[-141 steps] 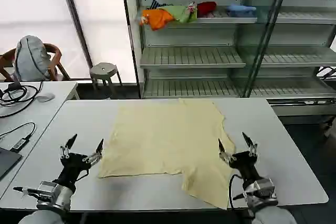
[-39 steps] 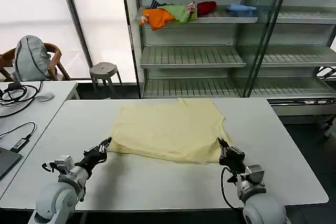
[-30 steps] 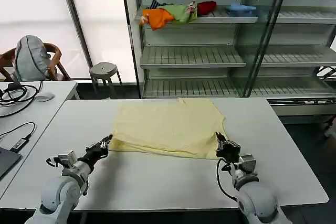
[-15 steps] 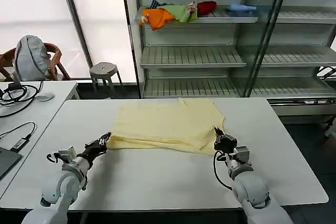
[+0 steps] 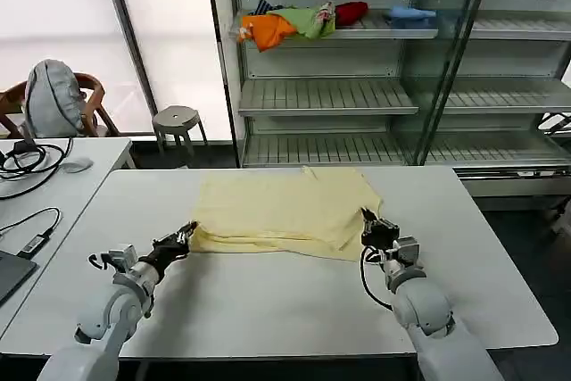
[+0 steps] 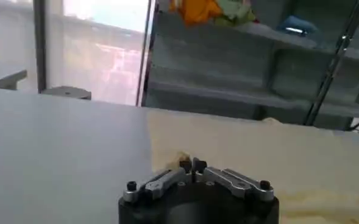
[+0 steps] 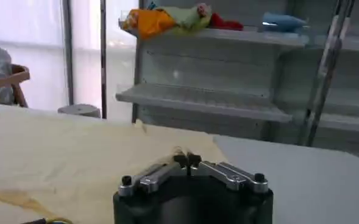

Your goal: Fold and organize the clothes.

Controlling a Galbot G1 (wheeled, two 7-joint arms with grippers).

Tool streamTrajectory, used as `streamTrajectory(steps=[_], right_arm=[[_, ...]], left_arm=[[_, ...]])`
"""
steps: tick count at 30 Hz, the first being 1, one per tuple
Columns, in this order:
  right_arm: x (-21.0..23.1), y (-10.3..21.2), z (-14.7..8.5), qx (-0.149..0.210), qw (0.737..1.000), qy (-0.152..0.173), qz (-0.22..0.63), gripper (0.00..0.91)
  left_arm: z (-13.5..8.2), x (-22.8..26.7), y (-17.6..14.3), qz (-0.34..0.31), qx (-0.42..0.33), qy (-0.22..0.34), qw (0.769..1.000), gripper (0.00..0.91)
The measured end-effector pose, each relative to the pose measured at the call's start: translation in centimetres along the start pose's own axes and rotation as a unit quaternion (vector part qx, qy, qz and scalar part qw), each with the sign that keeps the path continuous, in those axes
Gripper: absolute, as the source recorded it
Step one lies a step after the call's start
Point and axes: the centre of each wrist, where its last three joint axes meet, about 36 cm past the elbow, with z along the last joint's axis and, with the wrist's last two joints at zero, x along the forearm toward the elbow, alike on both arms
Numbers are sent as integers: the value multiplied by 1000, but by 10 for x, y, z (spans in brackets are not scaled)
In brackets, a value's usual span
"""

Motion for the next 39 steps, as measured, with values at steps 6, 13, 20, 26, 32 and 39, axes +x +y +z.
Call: streamTrajectory(steps=[6, 13, 20, 26, 32, 39], right_arm=[[-6, 2, 5, 2, 1000, 8, -3, 907], [-12, 1, 9, 3, 1000, 16, 6, 907], [-14, -10, 7, 3, 1000, 16, 25, 907], [2, -16, 5, 4, 999, 18, 34, 907], [36, -12, 4, 8, 999, 30, 27, 907], [69, -4, 12, 8, 997, 68, 17, 0]], left_arm=[[-1, -4, 6, -6, -2, 0, 1000, 907], [2, -5, 9, -14, -9, 2, 1000, 907], [-4, -2, 18, -25, -17, -8, 1000, 907], [-11, 10, 23, -35, -26, -13, 999, 907], [-7, 28, 10, -35, -48, 5, 998, 907], [6, 37, -3, -41, -59, 34, 997, 20]])
